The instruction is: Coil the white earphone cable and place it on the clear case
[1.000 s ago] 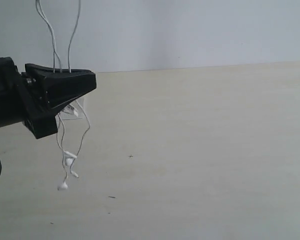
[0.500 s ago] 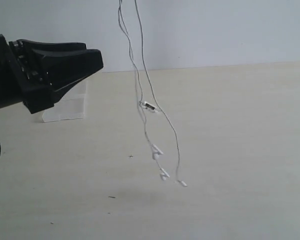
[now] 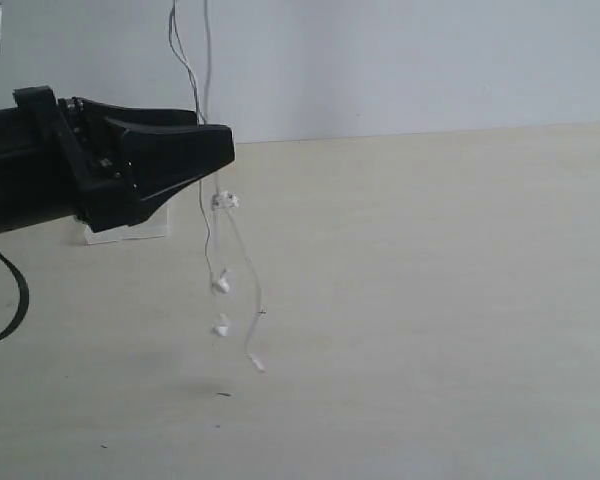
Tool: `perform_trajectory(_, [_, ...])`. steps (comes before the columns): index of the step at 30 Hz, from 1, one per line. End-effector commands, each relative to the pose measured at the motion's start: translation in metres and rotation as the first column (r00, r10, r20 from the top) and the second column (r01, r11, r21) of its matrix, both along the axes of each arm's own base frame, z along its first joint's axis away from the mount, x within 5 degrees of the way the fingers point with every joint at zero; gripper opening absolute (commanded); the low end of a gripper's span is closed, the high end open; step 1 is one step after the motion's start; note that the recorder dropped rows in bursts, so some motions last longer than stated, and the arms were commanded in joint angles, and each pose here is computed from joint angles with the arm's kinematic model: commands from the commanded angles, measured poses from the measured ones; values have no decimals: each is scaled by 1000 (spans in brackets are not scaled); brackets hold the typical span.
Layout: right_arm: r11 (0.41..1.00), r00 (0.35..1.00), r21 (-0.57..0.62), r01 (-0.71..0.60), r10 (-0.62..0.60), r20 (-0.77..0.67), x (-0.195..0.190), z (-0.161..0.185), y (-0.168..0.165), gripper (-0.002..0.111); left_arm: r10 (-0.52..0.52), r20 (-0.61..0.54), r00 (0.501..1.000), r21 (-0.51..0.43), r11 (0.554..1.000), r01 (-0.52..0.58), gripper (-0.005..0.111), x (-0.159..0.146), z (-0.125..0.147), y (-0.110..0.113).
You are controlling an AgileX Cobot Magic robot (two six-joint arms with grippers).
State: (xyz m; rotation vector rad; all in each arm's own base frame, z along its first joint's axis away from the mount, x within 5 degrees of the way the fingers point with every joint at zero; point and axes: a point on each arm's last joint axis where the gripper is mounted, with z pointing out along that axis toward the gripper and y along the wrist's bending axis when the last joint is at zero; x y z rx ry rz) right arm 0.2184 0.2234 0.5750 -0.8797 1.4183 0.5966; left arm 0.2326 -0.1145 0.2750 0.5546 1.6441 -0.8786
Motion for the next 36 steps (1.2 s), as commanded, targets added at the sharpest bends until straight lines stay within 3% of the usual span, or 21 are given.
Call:
perform_trajectory(1, [1000,1000,20,5,-5,18,-1,4,-2,0,14,-13,1000,-21,1000,-14,63,10,2,-3])
perform_trajectory(4, [1000,1000,22,5,-5,19,0,4,-2,0,35,-11,999,-6,999,-35,58,16,4,-3])
perform_trajectory(6, [1000,1000,22,5,-5,19,0,4,-2,0,42,-17,999,3,999,-42,41,19,5,-3])
perform_trajectory(8, [1000,1000,23,4,-4,18,-1,4,-2,0,33,-9,999,33,999,-32,8,18,4,-3])
perform_trajectory(9, [1000,1000,23,4,-4,18,-1,4,-2,0,22,0,1000,55,998,-22,1,18,3,-3])
perform_trajectory(13, [1000,1000,23,4,-4,18,-1,4,-2,0,6,0,1000,88,996,-6,0,17,1,-4])
perform_trajectory(19, [1000,1000,24,4,-4,20,-1,4,-2,0,-6,4,1000,84,996,5,5,16,2,-5])
perform_trajectory(21, [1000,1000,26,4,-4,22,-2,5,-3,0,-16,8,1000,76,997,15,18,15,2,-5])
perform_trajectory(26, [999,999,42,3,-5,40,-5,12,-6,0,-35,-10,999,28,999,35,64,14,5,-7])
perform_trajectory(36, [999,999,55,-2,-1,43,-6,15,-6,0,-12,-25,1000,-4,1000,12,61,15,7,-6])
